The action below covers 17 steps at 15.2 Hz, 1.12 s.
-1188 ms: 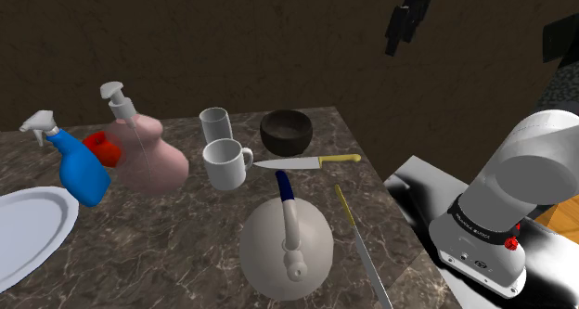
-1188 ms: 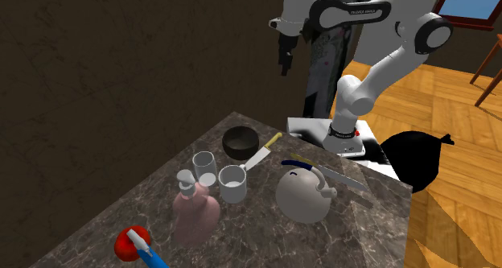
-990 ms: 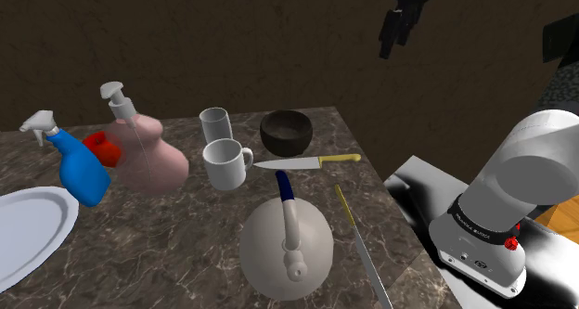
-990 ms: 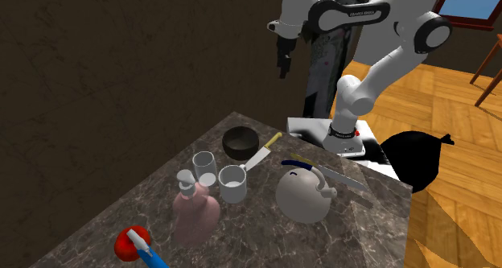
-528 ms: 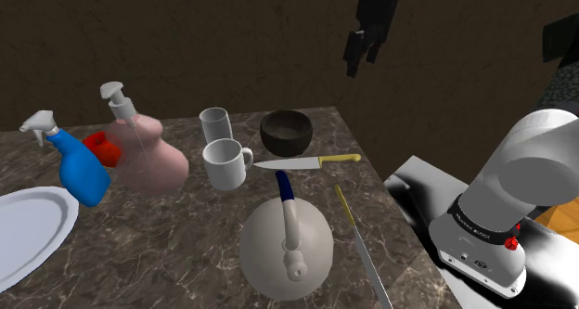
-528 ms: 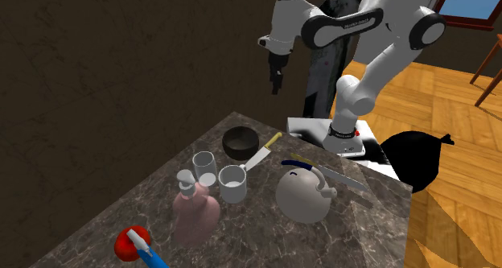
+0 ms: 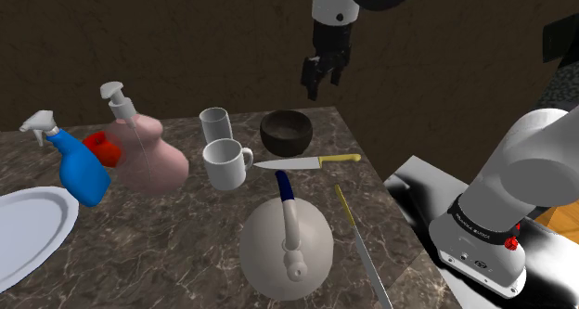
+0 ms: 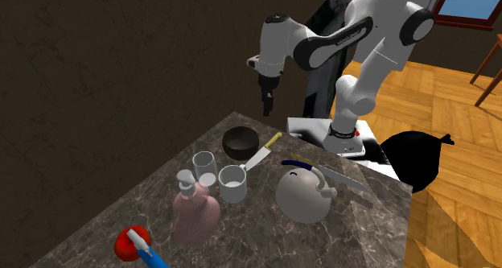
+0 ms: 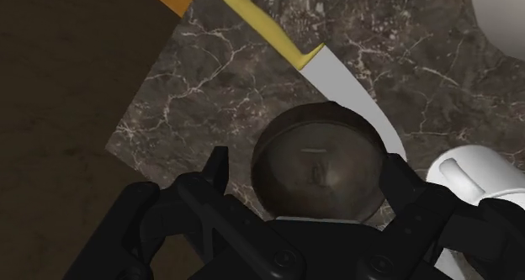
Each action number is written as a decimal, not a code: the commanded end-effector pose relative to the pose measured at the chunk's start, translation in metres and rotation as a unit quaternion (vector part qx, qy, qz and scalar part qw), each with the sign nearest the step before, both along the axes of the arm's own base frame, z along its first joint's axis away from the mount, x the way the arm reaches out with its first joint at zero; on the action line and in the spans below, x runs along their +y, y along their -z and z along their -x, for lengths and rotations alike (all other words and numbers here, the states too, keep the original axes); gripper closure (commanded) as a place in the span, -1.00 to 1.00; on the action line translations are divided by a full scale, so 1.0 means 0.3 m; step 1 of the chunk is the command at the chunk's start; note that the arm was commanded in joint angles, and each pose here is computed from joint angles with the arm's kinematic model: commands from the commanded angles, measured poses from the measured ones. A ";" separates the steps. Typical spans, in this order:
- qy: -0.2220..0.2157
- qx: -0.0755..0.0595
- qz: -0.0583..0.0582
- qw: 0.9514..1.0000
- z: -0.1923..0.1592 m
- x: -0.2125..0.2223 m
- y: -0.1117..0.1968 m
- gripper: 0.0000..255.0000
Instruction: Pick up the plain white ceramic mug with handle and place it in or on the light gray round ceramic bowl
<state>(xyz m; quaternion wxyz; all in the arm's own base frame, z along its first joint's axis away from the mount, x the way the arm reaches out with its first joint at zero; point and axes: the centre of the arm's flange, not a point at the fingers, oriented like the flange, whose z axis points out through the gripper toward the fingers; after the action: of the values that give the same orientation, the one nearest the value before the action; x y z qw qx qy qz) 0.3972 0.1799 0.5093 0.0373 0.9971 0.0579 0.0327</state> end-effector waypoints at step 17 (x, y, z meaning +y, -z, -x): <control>0.004 0.012 -0.023 1.000 -0.259 0.664 0.307 -1.00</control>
<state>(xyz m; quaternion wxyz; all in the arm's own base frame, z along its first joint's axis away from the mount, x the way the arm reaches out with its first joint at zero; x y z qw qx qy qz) 0.4700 0.3696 0.4226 0.0151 0.9982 0.0539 0.0224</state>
